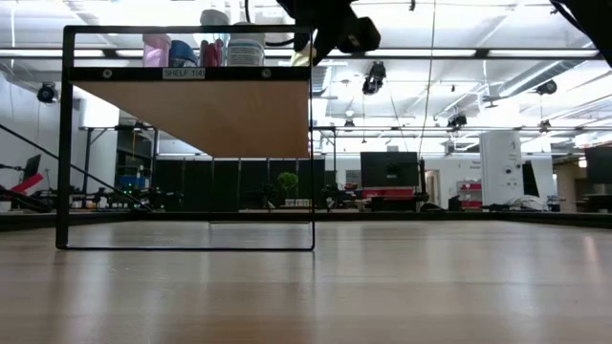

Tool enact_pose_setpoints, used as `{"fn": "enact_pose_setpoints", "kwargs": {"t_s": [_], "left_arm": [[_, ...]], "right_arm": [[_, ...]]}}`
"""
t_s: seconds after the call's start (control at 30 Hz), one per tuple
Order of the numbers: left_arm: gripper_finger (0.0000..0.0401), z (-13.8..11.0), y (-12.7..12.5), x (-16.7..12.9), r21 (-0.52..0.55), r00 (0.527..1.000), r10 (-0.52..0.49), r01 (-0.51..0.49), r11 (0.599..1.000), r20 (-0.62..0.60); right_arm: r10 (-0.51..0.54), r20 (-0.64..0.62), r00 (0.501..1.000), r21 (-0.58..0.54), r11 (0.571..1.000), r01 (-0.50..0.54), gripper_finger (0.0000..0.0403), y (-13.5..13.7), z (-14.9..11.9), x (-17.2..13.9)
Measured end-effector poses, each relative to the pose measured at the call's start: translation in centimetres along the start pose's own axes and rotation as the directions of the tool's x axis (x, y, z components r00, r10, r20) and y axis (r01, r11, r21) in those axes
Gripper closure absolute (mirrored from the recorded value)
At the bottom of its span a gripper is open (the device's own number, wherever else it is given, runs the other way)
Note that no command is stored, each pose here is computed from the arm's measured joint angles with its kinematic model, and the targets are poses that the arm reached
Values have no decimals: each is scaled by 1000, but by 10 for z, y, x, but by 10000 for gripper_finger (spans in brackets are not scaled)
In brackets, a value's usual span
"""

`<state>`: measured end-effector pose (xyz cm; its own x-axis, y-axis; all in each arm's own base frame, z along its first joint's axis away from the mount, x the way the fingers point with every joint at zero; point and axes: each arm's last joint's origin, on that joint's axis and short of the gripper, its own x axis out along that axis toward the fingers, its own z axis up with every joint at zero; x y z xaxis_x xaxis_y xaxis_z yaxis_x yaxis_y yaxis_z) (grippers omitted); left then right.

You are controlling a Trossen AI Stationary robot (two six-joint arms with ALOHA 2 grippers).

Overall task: Pick and place medicine bottles onto shelf by color
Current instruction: Put the yellow tablet bottle on the shelf

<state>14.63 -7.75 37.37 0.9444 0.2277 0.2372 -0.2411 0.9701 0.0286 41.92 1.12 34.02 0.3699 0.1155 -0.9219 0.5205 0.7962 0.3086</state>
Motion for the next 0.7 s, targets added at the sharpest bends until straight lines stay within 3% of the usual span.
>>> {"fn": "enact_pose_setpoints", "kwargs": {"t_s": [0.7], "left_arm": [[225, 1, 0, 0, -4, 1000, 2, -2, 1000, 4]], "right_arm": [[12, -30, 999, -30, 999, -13, 277, 5, -6, 5]]}}
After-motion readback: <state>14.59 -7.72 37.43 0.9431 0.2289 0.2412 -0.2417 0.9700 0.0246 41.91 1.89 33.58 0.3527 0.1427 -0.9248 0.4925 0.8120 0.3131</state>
